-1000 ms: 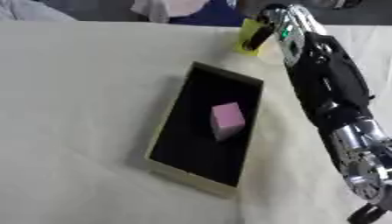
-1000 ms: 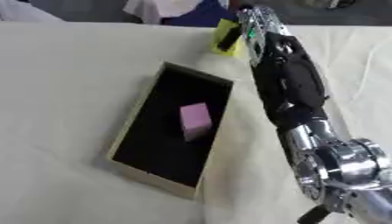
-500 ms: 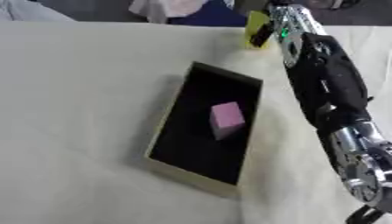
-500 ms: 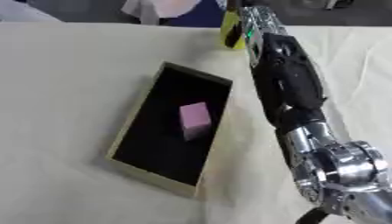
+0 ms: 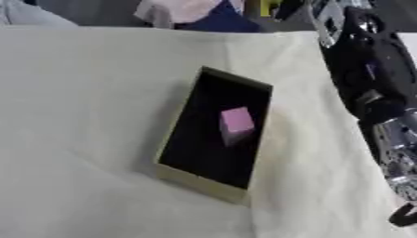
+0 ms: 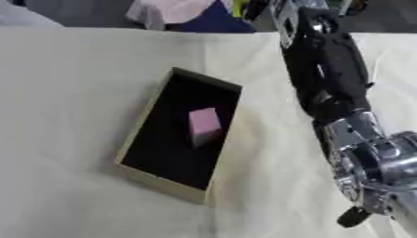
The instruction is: Pick up objects on the table and place them in the box.
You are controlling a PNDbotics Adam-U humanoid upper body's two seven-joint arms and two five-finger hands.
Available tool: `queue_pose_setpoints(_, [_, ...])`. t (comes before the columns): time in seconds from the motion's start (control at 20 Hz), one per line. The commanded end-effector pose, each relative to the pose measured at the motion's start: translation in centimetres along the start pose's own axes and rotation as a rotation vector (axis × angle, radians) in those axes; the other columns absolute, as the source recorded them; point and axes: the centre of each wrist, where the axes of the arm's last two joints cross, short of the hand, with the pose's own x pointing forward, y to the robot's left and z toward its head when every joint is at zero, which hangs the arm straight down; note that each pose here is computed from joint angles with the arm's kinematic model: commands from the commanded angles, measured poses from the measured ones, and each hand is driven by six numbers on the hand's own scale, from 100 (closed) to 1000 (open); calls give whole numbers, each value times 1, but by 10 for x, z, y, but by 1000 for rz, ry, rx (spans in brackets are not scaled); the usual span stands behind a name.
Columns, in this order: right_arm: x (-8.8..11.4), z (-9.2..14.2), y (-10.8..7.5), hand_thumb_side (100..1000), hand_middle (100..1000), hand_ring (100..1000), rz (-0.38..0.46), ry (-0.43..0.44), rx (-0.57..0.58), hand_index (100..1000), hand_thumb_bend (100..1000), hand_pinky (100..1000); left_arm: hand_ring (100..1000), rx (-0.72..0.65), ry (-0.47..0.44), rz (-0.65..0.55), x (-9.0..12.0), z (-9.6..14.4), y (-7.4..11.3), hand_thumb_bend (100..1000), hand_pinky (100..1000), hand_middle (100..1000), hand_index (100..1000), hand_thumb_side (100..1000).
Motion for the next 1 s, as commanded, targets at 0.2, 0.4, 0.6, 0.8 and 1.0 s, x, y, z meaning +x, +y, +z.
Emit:
queue_pose_setpoints(0.2, [-3, 26, -23, 100, 417, 632, 17, -266, -6, 609, 100, 744, 747, -11, -41, -22, 8, -8, 6, 298, 687, 755, 846, 694])
queue_pose_setpoints(0.4, [12, 42, -16, 100, 424, 634, 28, -398, 48, 614, 100, 742, 747, -7, -37, -24, 7, -7, 6, 299, 687, 755, 846, 694])
queue_pose_setpoints(0.6, [28, 52, -8, 129, 431, 638, 39, -482, 130, 618, 100, 738, 748, -7, -35, -24, 7, -7, 6, 303, 688, 755, 846, 691])
queue_pose_setpoints(0.8, [42, 55, 1, 160, 432, 638, 37, -547, 204, 615, 100, 734, 748, -12, -26, -25, 6, -5, 7, 303, 688, 755, 846, 689])
queue_pose_setpoints(1.0, [56, 55, 14, 190, 432, 636, 27, -594, 263, 613, 100, 729, 748, -18, -18, -24, 6, -3, 7, 303, 688, 755, 846, 688])
